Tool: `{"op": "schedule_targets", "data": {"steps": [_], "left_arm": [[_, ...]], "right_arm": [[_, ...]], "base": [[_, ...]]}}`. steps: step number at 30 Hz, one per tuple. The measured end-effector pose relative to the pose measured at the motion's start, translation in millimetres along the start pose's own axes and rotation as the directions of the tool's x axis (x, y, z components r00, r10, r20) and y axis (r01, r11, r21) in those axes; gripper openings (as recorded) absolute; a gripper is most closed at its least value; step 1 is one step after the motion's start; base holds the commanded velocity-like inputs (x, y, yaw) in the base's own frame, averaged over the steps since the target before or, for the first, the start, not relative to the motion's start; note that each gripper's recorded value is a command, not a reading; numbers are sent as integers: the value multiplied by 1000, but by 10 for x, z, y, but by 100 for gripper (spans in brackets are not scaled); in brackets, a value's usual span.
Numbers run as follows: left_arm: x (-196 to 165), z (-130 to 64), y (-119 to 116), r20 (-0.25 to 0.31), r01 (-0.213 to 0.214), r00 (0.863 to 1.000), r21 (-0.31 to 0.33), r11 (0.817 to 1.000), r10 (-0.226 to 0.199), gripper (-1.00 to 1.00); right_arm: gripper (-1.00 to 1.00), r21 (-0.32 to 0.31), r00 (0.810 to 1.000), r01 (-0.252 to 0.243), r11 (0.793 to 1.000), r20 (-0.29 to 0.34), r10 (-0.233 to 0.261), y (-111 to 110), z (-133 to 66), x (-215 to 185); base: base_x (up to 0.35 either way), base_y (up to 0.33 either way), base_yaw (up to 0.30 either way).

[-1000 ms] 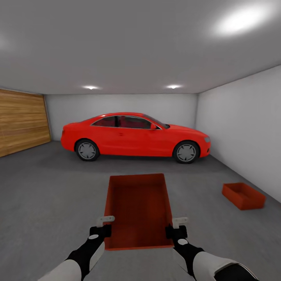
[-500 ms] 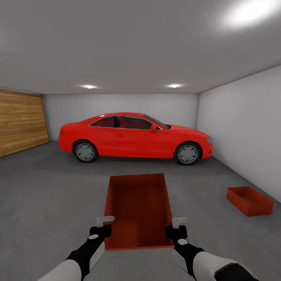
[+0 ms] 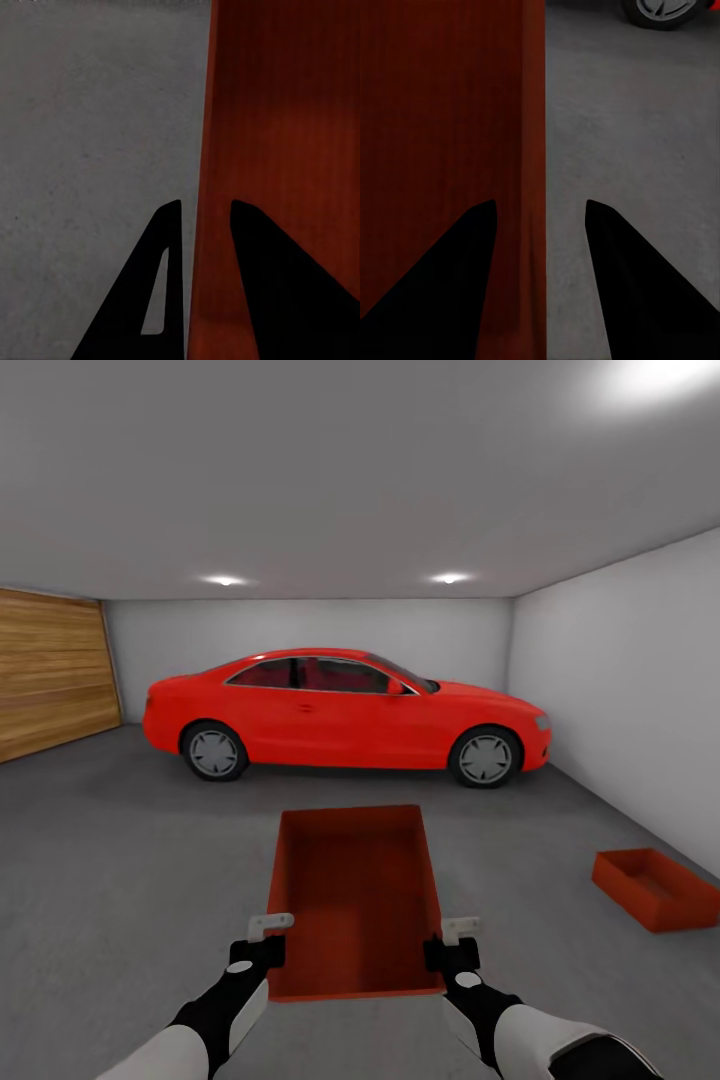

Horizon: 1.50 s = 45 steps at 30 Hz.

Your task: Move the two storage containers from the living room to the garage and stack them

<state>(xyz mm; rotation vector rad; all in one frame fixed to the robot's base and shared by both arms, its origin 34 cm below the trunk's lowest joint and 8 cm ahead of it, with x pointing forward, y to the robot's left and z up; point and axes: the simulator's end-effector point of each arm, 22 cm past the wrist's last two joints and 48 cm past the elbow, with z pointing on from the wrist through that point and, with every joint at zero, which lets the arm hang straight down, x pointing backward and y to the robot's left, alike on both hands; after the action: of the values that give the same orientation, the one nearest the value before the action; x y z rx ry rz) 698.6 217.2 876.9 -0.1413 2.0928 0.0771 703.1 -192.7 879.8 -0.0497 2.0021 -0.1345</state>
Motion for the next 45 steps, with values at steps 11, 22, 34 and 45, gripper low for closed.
{"op": "schedule_targets", "data": {"steps": [11,22,34,45], "left_arm": [[1,0,0,0,0,1000,0,1000,0,-100],[0,0,-3,0,0,1000,0,1000,0,-100],[0,-1,-7,0,0,1000,0,1000,0,-100],[-3,-1,-8,1,0,1000,0,1000,0,-100]], "right_arm": [[-100,0,1000,0,1000,0,0,0,0,0],[-100,0,1000,0,1000,0,0,-3,0,0],[-100,0,1000,-1,1000,0,1,-7,1,2],[-100,0,1000,-1,1000,1,1,-8,2,-1]], "base": [[322,0,0],[322,0,0],[322,0,0],[293,0,0]]}}
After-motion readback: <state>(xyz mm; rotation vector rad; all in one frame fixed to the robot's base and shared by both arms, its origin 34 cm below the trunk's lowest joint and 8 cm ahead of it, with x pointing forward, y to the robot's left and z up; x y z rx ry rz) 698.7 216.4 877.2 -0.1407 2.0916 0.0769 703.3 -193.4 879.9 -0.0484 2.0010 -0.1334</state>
